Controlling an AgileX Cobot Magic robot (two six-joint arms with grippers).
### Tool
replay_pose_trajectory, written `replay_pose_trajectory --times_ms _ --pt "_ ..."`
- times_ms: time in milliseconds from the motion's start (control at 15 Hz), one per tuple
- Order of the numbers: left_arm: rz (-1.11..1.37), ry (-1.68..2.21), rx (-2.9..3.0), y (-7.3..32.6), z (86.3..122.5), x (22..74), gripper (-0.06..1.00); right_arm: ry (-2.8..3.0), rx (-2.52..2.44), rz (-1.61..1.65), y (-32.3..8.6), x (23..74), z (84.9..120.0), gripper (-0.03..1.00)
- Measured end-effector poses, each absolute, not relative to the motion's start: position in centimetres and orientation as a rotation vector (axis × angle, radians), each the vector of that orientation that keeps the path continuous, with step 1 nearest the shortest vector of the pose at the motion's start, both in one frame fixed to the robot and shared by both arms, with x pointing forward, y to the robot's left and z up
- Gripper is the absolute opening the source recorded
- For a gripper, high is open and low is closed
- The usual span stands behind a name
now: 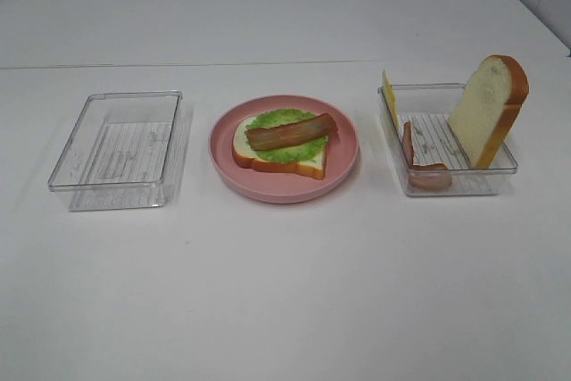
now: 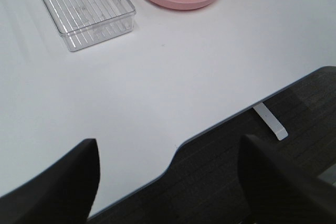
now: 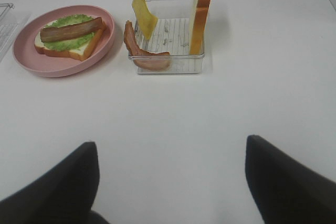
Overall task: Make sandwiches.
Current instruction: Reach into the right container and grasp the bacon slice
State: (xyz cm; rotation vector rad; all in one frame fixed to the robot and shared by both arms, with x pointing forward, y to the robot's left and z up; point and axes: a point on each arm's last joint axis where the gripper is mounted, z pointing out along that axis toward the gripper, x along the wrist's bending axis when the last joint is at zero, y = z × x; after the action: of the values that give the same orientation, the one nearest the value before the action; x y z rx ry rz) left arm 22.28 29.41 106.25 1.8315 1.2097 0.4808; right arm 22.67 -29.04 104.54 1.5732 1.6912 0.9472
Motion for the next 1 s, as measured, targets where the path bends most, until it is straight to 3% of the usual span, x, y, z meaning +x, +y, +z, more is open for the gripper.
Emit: replay_pose_trajectory --times_ms 600,1000 --pt "0.642 1.058 1.805 29.4 105.4 22.9 0.7 1.641 1.553 1.109 -28.4 24.7 106.2 0.73" --pt "0.675 1.135 1.755 29.9 105.5 23.2 0.7 1.675 1.727 1.003 -28.8 34.9 107.1 0.73"
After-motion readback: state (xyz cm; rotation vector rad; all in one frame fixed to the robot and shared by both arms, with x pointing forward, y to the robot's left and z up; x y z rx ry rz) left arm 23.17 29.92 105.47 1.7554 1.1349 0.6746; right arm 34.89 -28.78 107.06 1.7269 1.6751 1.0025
